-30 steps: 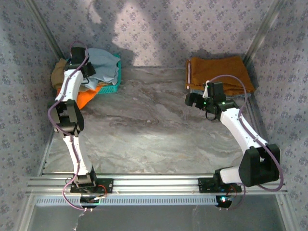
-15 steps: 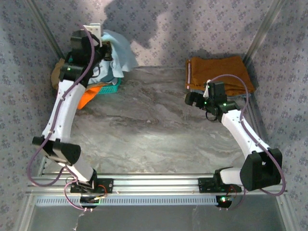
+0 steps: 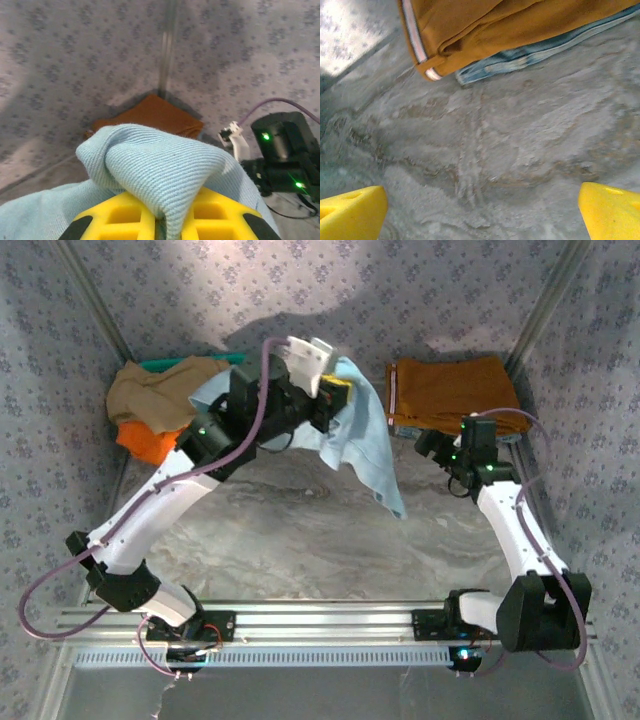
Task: Fold and stack the trousers
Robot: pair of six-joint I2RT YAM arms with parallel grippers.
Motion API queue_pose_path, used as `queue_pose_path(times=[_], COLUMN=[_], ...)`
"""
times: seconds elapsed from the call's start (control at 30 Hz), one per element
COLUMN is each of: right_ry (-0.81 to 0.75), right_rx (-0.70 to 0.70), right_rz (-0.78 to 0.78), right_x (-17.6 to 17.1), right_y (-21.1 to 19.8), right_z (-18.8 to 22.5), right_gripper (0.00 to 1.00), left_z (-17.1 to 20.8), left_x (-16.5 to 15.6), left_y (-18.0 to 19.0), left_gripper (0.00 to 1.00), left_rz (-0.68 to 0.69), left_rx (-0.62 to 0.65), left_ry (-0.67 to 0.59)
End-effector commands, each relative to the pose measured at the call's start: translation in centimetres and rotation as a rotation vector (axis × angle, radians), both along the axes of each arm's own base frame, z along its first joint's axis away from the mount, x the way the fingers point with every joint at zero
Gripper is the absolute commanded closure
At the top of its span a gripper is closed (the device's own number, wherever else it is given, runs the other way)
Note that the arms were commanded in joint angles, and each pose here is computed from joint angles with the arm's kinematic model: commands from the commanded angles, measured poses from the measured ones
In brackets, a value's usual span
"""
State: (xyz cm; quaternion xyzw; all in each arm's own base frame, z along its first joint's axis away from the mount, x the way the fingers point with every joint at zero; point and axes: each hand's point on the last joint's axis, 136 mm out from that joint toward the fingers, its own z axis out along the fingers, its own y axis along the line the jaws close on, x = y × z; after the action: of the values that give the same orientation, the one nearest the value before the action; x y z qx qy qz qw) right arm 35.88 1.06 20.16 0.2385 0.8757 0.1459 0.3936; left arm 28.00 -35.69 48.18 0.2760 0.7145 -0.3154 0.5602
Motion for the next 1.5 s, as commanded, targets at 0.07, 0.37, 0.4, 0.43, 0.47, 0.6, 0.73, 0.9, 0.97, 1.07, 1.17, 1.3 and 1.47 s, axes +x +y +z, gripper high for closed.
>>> queue_pose_path(times=[0.07,0.37,0.4,0.43,0.47,0.6,0.73,0.9,0.97,1.07,1.17,1.3,1.47], right_ry=[0.019,0.017,0.019,0.020,0.017,0.010,0.024,0.054,0.067,0.077,0.083,0.087,0.101], right_rx=[0.036,0.072,0.074,0.078,0.082,0.076,0.057,0.024,0.004,-0.005,-0.005,0.000,0.005], right_rz=[-0.126,-0.131,-0.130,-0.127,-0.121,-0.074,0.004,0.110,0.139,0.164,0.181,0.196,0.222], right_x=[-1.9,-2.2,-2.2,-2.1,-2.0,-1.5,-0.7,0.4,0.7,0.9,1.1,1.3,1.6], right_y=[-3.2,-3.8,-3.7,-3.5,-3.3,-1.8,0.7,4.0,4.9,5.8,6.5,7.1,8.0], right_z=[-0.4,-0.8,-1.0,-1.1,-1.0,-0.9,-1.3,-1.9,-2.2,-2.4,-2.8,-3.1,-3.7], right_gripper=[0.00,0.00,0.00,0.00,0.00,0.00,0.00,0.00,0.00,0.00,0.00,0.00,0.00], left_z=[6.5,-2.6,-3.7,-5.6,-6.8,-12.6,-19.2,-24.5,-24.0,-21.7,-21.3,-24.9,-28.6], left_x=[-1.1,2.7,3.6,4.5,5.2,5.6,1.2,-4.9,-6.7,-6.8,-3.4,2.1,9.0], left_y=[-2.9,-0.7,1.0,3.2,5.8,18.2,31.2,37.9,39.6,39.8,35.9,29.9,24.2], left_gripper=[1.00,1.00,1.00,1.00,1.00,1.00,1.00,0.01,0.00,0.00,0.00,0.01,0.00], left_rz=[-0.046,0.136,0.184,0.241,0.308,0.653,1.101,1.329,1.390,1.375,1.187,1.018,0.972], left_rx=[-0.224,-0.232,-0.250,-0.262,-0.279,-0.324,-0.346,-0.321,-0.282,-0.219,-0.139,0.082,0.338], left_ry=[-0.099,0.038,0.070,0.112,0.130,0.201,0.311,0.437,0.416,0.397,0.478,0.590,0.600])
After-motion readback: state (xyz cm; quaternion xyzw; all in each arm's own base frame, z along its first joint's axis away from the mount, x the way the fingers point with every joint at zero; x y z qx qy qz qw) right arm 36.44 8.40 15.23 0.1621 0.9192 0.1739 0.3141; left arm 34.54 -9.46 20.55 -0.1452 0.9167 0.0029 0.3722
